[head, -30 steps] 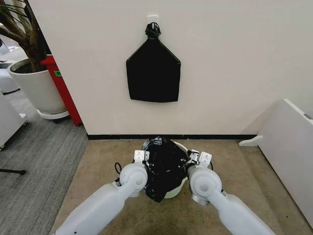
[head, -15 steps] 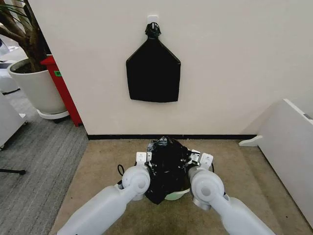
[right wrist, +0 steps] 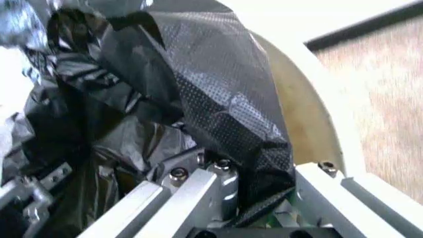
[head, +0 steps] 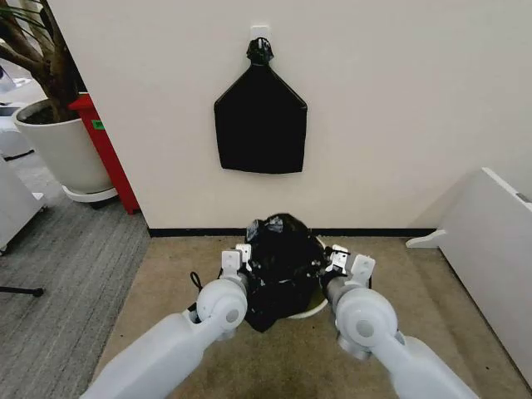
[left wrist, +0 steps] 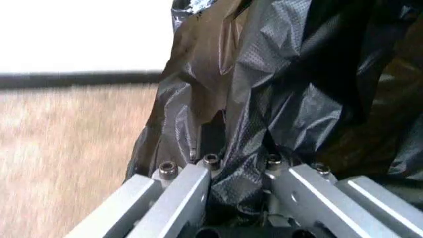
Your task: Place the garbage bag over the trash bin.
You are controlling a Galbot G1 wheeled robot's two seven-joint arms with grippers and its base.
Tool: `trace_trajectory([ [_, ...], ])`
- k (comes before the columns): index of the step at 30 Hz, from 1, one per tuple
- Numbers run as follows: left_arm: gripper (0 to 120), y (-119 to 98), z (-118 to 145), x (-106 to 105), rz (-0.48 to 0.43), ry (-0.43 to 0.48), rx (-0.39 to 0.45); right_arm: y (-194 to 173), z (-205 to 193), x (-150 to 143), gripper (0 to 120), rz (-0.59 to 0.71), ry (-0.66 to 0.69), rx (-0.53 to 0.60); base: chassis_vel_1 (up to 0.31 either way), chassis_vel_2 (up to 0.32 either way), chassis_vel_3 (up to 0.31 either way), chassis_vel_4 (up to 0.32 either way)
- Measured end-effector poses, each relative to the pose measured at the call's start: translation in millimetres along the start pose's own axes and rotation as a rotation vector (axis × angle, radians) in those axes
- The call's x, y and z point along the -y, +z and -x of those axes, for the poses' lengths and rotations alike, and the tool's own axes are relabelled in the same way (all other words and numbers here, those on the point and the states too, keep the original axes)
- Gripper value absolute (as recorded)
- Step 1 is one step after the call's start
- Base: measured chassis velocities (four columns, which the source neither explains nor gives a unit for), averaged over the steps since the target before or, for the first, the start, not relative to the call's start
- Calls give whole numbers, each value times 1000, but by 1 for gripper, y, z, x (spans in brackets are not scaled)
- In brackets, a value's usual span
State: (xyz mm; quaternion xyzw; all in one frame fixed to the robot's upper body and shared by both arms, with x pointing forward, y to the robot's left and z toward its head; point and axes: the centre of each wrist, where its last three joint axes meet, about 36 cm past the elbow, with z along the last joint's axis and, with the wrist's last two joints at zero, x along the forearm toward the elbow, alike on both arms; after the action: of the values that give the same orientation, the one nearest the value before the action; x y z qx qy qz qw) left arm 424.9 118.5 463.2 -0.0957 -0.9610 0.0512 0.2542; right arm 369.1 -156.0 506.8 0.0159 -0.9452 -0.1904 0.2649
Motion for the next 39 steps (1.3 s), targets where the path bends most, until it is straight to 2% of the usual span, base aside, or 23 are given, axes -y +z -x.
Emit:
trace_trajectory([
  [5, 1, -19, -1, -8, -17, 29, 90, -21, -7, 9, 0, -27, -11, 77, 0, 0, 0, 0],
  [10, 1, -25, 1, -19, -25, 25, 132, -33, -7, 18, 0, -48, 20, 119, 0, 0, 0, 0],
  [16, 1, -27, 0, -35, -23, 0, 152, -40, -10, 28, 0, -65, 49, 143, 0, 0, 0, 0],
  [19, 1, -28, -5, -49, -26, 7, 171, -42, -5, 37, 0, -62, 81, 145, 0, 0, 0, 0],
  [23, 1, -27, -10, -54, -32, 28, 183, -40, 6, 45, 0, -62, 82, 126, 0, 0, 0, 0],
  [30, 1, -22, -16, -59, -44, 88, 199, -39, 32, 68, 0, -100, -30, 73, 0, 0, 0, 0],
  [39, 1, -16, -21, -65, -61, 153, 205, -46, 58, 109, 0, -222, -173, 8, 0, 0, 0, 0],
])
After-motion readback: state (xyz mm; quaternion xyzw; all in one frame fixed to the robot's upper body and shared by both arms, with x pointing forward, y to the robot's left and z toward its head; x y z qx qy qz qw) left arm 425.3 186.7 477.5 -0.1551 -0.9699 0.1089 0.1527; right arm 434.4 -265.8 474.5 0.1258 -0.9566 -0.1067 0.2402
